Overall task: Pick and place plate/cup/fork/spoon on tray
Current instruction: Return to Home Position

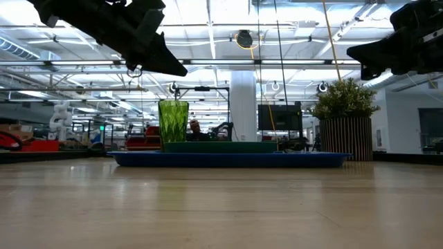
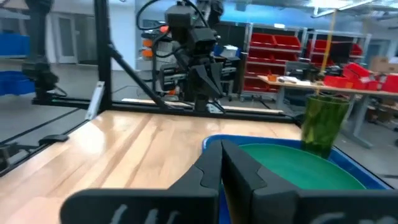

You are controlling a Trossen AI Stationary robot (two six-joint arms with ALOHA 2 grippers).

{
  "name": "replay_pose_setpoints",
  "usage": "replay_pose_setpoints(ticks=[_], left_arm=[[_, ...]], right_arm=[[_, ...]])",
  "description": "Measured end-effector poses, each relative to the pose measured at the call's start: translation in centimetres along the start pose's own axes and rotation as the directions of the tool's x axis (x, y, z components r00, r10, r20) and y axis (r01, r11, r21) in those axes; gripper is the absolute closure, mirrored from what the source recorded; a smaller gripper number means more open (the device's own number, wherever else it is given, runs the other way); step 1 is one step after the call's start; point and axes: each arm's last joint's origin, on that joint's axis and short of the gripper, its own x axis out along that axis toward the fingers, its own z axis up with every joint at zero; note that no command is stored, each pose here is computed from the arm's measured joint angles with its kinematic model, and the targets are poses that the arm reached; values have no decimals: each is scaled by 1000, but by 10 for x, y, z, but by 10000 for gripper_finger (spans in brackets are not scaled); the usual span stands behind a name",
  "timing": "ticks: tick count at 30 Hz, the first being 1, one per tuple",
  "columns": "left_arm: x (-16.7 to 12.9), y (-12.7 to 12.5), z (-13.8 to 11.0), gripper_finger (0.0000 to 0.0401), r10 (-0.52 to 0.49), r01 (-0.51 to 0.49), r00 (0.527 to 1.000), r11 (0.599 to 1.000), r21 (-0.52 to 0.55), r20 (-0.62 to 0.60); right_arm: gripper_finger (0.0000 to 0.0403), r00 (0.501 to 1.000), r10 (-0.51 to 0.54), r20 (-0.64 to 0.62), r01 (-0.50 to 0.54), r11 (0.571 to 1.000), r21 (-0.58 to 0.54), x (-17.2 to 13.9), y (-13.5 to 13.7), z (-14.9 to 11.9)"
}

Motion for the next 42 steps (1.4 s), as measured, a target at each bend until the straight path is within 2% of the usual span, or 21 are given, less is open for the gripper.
replay_pose_setpoints(ticks=[5,9,18,22,27,31,35,42], left_arm=[[-3,-3,0,382,13,-13,1000,1000,20,8],[-4,-5,-1,382,25,-26,1000,999,22,12],[-6,-6,1,382,18,-19,1000,999,32,24],[-19,-6,7,382,-15,12,997,999,44,69],[-38,4,-7,382,-53,50,988,999,22,148],[-52,14,-27,382,-153,154,958,988,17,244],[-67,23,-38,382,-300,305,881,951,44,367],[-79,35,-54,382,-402,381,822,915,137,403]], right_arm=[[403,998,45,-35,-45,999,-6,0,1,-4],[403,998,3,-69,-3,1000,3,0,0,-7],[403,996,5,-86,-3,1000,20,0,0,-8],[403,996,5,-87,-3,1000,19,0,0,-8],[403,999,0,-47,2,1000,27,1,0,-4],[403,1000,-2,-14,3,1000,27,1,0,-1],[403,1000,-3,-4,3,1000,26,1,0,0],[403,1000,-4,5,4,1000,27,1,0,1]])
